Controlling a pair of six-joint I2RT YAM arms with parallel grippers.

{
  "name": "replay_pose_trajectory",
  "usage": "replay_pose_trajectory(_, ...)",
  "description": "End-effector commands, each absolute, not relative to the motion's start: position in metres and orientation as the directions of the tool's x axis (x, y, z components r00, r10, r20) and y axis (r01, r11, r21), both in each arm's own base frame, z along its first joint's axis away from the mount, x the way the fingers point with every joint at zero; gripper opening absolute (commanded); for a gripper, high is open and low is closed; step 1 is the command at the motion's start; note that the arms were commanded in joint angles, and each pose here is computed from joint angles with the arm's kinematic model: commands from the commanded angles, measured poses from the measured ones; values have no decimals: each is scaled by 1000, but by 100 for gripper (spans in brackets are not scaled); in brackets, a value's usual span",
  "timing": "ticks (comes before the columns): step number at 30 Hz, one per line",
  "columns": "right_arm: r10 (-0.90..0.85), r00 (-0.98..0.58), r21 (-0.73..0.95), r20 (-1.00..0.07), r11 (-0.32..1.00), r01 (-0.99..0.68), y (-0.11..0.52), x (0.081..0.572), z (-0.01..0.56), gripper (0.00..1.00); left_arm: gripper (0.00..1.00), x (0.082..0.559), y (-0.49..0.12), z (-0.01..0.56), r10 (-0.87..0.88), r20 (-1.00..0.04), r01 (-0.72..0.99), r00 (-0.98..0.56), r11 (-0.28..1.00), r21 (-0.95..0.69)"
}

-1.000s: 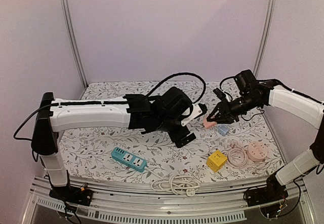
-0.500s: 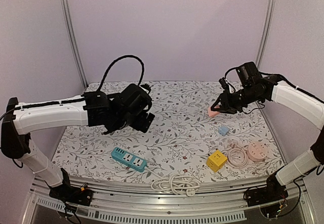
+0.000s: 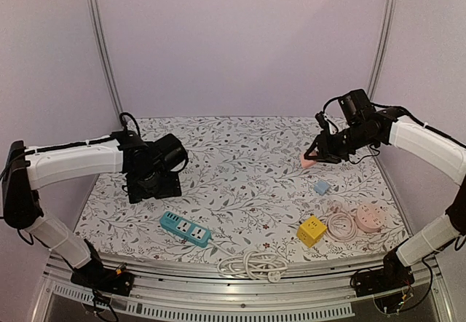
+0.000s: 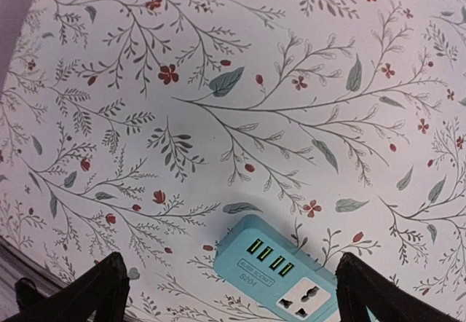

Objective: Insert the plug

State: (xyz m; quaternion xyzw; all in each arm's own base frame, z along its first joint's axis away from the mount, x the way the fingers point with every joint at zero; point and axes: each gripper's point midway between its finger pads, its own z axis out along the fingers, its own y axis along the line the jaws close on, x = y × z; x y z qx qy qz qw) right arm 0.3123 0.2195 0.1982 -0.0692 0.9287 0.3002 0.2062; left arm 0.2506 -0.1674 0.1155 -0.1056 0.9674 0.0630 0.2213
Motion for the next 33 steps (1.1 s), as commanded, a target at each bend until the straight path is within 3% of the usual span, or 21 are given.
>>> replay_pose_trajectory(1, -15, -898, 519, -440, 812, -268, 221, 315, 202, 0, 99, 232, -156, 105, -521, -313, -524, -794, 848, -82)
replay_pose_trajectory(4, -15, -903, 523, -429, 811, -261, 220, 312, 200, 0, 94, 231, -166, 93, -631, -250, -612, -734, 775, -159)
replay_pose_trajectory(13, -11, -904, 515, -427, 819, -253, 215, 304, 198, 0, 99, 229, -176, 65, -766, -161, -732, -623, 643, -224)
replay_pose_trajectory(33, -4, -905, 505, -424, 829, -240, 206, 293, 193, 0, 91, 220, -179, 32, -796, -113, -781, -594, 605, -153)
